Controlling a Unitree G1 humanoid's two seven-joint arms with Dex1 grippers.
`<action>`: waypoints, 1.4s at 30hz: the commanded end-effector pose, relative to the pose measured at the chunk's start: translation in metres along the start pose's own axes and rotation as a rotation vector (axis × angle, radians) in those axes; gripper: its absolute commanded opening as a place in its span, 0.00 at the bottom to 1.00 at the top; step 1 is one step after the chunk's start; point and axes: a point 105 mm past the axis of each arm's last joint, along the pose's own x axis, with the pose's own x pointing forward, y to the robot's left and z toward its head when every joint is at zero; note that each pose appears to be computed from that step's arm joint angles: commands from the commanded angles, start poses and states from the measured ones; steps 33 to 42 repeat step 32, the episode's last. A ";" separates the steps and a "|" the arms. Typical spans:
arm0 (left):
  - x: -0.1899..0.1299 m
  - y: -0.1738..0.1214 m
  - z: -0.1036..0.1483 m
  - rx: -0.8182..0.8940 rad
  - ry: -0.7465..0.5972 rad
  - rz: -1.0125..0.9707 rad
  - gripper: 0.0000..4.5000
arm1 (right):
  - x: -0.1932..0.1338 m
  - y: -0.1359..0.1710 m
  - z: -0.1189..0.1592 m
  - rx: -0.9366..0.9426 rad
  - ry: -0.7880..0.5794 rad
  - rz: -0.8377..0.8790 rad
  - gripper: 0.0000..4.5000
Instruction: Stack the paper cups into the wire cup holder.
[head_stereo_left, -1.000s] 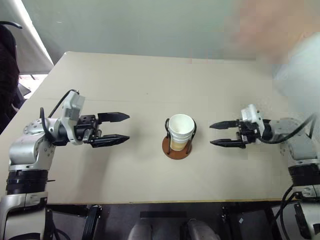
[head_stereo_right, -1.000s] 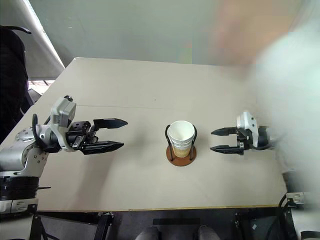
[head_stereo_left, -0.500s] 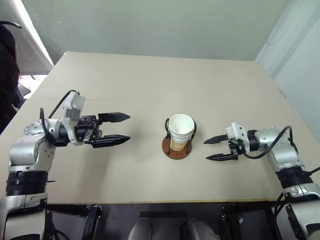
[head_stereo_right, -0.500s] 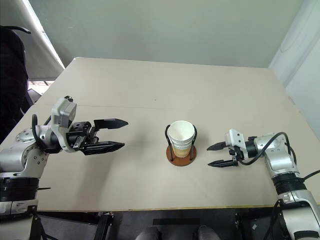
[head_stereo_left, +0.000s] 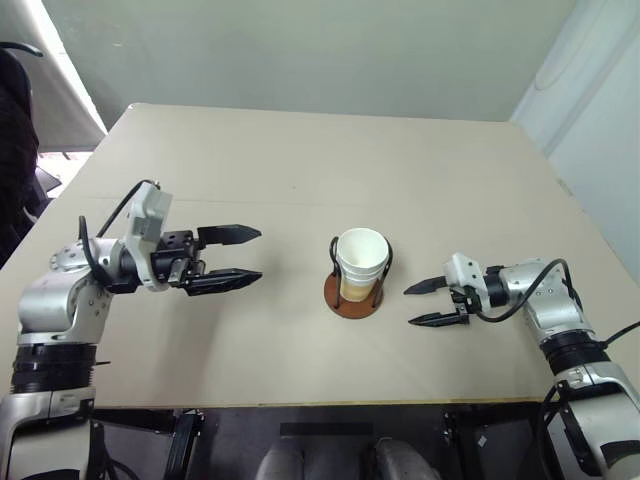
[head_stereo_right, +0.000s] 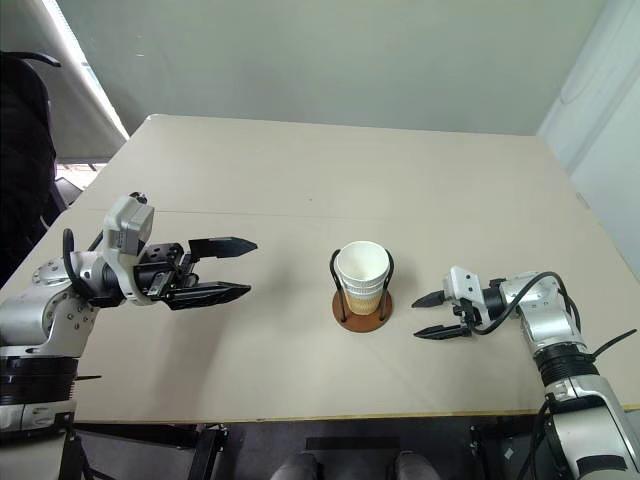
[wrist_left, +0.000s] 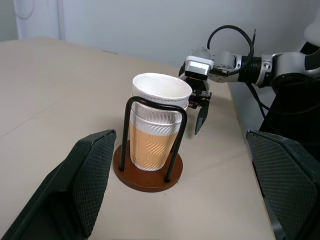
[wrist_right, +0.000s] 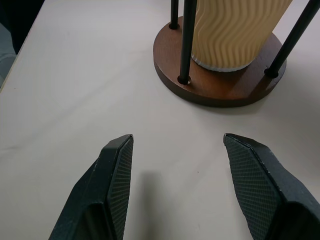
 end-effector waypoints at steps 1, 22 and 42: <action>-0.003 -0.003 0.011 0.044 -0.017 0.001 0.99 | -0.005 -0.003 0.009 -0.044 -0.007 -0.013 0.64; 0.002 -0.003 0.013 0.040 -0.050 0.006 0.99 | -0.015 -0.009 0.016 -0.007 -0.061 -0.063 0.64; 0.000 -0.003 0.014 0.041 -0.050 0.008 0.99 | -0.025 -0.020 0.027 0.021 -0.162 -0.154 0.64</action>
